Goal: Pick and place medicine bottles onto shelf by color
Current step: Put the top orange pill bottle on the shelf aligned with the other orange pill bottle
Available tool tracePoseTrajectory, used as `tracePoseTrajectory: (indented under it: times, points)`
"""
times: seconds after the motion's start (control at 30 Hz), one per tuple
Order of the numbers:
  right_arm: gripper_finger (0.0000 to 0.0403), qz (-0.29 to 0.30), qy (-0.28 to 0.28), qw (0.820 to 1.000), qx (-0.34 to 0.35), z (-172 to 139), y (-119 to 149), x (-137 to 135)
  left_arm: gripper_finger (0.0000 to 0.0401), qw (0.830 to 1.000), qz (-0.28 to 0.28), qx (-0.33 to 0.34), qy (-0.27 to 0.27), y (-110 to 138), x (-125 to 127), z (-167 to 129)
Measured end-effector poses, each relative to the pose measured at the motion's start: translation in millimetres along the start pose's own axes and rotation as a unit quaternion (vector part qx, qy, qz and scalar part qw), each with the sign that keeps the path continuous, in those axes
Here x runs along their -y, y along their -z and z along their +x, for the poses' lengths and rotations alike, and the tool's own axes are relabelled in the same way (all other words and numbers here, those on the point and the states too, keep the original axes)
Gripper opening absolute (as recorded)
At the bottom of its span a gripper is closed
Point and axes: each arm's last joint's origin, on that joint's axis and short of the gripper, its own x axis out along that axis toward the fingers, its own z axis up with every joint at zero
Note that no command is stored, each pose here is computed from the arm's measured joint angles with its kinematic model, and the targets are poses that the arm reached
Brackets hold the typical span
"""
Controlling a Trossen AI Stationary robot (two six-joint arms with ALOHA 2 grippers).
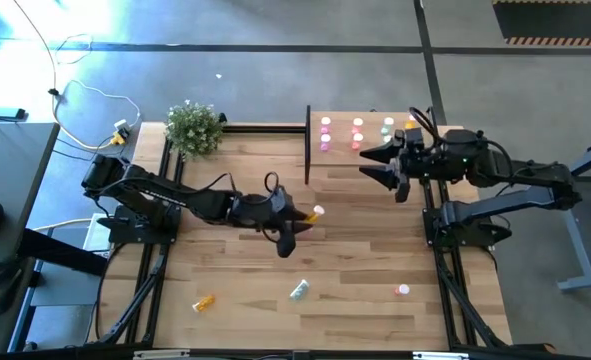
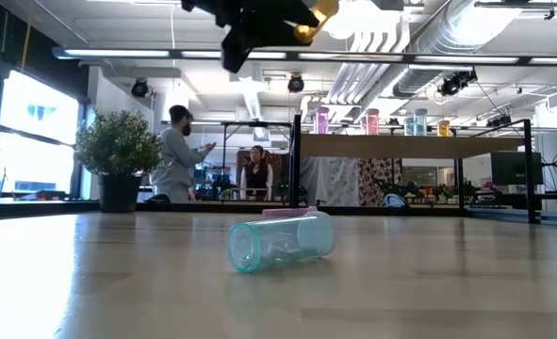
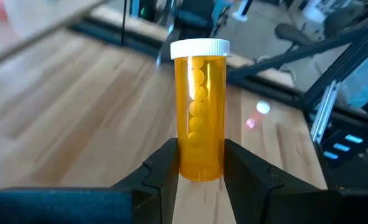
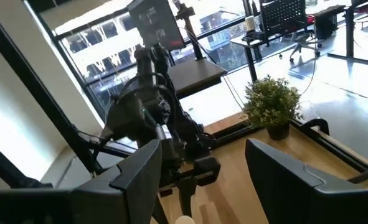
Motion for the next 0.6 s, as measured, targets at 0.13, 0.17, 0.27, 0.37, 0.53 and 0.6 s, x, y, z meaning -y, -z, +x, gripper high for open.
tracePoseTrajectory:
  times: [0.13,0.17,0.27,0.37,0.53,0.6]
  points:
    - [0.0224,-0.023,0.003,0.999,-0.037,8,-6,-7,0.0103,0.999,0.017,0.036,0.026,-10,-2,1]
    - [0.0224,-0.025,0.005,0.998,-0.052,11,-6,-8,0.0103,0.998,0.021,0.045,0.033,-13,-2,1]
    - [0.0224,-0.03,-0.002,0.995,-0.098,17,-4,-14,0.0103,0.996,0.039,0.062,0.053,-18,-4,1]
    - [0.0224,-0.037,-0.006,0.99,-0.134,24,-1,-20,0.0103,0.993,0.051,0.077,0.072,-22,-5,1]
    - [0.0224,-0.043,-0.039,0.985,-0.16,38,5,-30,0.0103,0.989,0.068,0.099,0.085,-27,-3,0]
    - [0.0224,-0.045,-0.051,0.983,-0.171,46,11,-35,0.0103,0.988,0.071,0.106,0.088,-28,-3,0]
